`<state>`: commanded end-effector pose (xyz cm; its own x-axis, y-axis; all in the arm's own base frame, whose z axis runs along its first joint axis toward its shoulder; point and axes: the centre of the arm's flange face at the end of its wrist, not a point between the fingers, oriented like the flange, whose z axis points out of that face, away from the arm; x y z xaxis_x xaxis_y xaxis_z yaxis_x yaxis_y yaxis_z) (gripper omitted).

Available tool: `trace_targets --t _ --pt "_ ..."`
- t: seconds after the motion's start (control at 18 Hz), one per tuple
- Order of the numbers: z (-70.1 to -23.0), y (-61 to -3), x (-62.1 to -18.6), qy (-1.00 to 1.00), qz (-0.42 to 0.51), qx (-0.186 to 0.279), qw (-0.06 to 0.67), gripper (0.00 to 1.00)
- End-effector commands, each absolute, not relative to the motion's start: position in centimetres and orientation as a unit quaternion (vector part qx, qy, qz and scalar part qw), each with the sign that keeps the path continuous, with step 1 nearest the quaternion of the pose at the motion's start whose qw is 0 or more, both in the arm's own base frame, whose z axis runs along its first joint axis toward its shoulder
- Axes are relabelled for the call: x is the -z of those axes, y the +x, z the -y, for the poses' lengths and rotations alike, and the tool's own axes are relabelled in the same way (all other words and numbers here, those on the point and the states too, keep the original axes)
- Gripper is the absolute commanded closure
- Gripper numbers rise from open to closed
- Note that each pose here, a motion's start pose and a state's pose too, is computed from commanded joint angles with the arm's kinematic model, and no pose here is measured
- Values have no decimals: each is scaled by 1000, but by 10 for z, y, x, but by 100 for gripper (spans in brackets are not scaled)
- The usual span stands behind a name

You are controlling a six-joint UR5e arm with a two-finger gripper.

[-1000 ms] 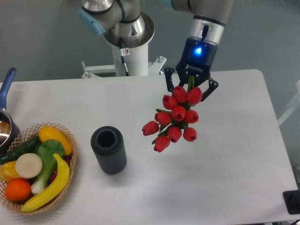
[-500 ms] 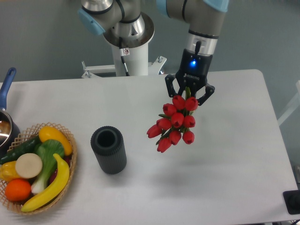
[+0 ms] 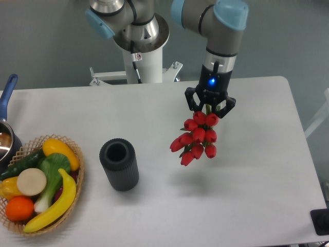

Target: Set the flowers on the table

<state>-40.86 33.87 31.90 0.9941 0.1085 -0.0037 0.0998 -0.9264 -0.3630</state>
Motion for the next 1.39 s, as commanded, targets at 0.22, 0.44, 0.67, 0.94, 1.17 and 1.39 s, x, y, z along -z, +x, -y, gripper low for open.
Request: trace_targets --t 0.22,0.44,0.67,0.94,1.17,1.39 --pt "-341 -422 -296 -985 58 -1 162 63" --pt "-340 -432 -274 -989 58 4 136 63" --pt "-344 -441 -261 -989 59 12 132 62" --pt "-348 -452 -242 -990 58 24 125 57" --pt "-348 -453 -243 -991 27 19 127 15" --pt "-346 -457 -250 -991 19 11 130 0"
